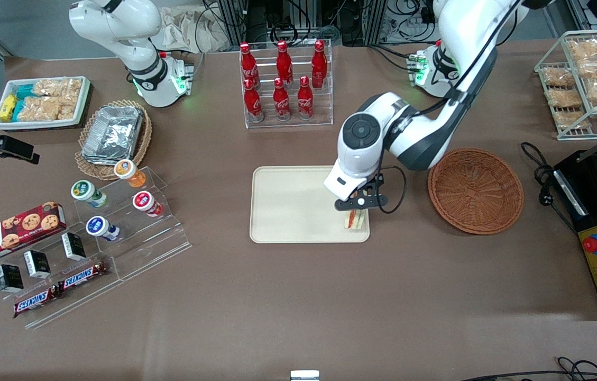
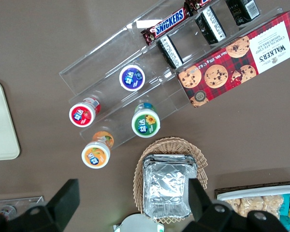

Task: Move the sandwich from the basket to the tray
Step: 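Carry the sandwich over the cream tray and lower it onto it, then open the left gripper to release the sandwich and raise it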

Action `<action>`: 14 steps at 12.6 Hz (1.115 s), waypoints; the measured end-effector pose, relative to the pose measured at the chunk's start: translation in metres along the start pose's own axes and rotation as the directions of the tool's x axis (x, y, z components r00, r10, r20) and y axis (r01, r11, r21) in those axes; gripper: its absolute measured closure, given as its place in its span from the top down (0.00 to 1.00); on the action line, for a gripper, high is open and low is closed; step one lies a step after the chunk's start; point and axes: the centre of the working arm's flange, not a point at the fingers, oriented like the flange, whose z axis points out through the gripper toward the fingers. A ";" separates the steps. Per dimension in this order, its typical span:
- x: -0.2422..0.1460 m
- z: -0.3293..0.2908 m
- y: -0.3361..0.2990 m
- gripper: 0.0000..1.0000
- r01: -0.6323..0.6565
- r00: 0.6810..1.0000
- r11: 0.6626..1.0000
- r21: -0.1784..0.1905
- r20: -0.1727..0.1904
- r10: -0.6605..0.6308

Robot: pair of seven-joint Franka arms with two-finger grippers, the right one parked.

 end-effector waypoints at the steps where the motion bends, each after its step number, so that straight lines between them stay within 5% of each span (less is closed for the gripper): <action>1: -0.002 0.014 0.005 0.25 -0.002 1.000 1.000 0.004 0.011 0.002; 12: -0.006 0.091 0.024 0.24 -0.005 1.000 0.999 0.031 0.003 0.005; 14: -0.007 0.096 0.024 0.42 -0.015 1.000 0.999 0.041 0.001 0.015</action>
